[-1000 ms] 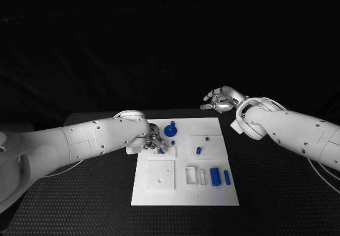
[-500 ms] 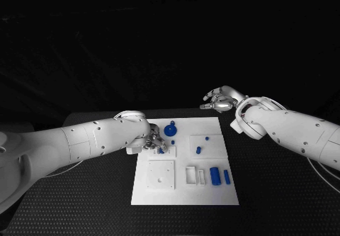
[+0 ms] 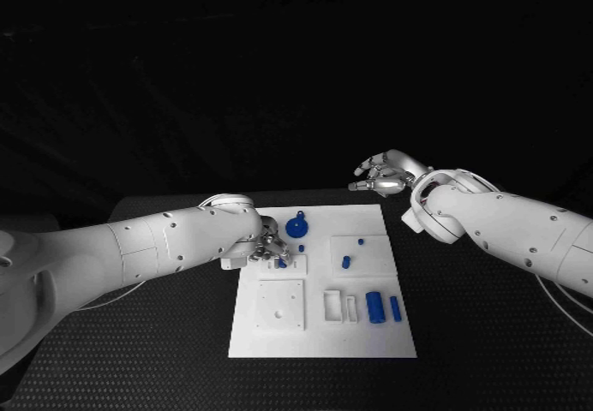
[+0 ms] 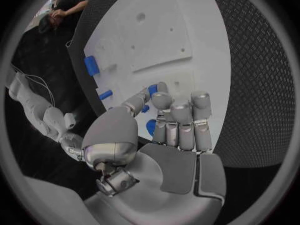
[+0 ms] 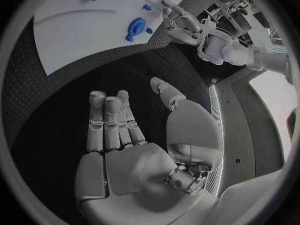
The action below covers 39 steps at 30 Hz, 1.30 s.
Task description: Assemble the parts on the task board
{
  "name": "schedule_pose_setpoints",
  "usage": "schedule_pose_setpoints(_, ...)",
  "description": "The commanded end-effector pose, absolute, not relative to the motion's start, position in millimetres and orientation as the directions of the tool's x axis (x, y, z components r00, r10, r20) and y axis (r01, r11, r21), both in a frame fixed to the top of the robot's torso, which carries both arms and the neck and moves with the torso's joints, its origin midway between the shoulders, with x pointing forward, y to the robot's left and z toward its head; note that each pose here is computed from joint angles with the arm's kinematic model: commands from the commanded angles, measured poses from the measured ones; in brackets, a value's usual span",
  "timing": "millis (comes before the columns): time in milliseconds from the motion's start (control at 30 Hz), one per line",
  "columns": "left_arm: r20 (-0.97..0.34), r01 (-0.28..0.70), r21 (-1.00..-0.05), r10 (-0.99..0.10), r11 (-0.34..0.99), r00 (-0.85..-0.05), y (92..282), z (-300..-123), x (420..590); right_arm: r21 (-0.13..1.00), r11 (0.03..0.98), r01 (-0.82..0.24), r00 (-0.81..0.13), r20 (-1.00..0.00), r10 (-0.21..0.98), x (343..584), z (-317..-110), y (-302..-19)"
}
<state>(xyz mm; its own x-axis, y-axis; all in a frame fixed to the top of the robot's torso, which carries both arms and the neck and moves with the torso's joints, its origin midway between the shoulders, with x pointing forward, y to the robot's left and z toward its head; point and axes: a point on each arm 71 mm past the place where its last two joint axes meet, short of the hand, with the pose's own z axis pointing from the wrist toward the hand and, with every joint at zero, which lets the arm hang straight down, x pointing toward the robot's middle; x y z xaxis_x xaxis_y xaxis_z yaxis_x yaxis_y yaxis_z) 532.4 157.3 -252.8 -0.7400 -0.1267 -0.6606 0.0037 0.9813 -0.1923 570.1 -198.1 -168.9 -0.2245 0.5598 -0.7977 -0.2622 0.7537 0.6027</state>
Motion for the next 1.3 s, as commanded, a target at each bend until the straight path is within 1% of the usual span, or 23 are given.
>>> schedule_pose_setpoints(33,-0.662,0.002,-0.185,-0.123,0.983,-0.739,157.4,-255.6,531.1,0.602,0.752,-0.267,-0.234,-0.798,0.556,569.6,-169.2,-197.2)
schedule_pose_setpoints(633,-0.663,0.001,-0.186,-0.125,0.982,-0.738,158.2,-255.7,531.1,0.602,0.753,-0.266,-0.234,-0.798,0.556,569.8,-169.3,-197.7)
schedule_pose_setpoints(933,-0.669,-0.011,-0.185,-0.134,0.983,-0.731,162.1,-255.6,533.3,0.602,0.753,-0.265,-0.233,-0.798,0.556,569.9,-169.4,-198.5)
schedule_pose_setpoints(1300,-0.662,-0.015,-0.19,-0.139,0.982,-0.737,163.9,-255.9,531.4,0.601,0.755,-0.261,-0.232,-0.799,0.555,570.2,-170.5,-200.6)
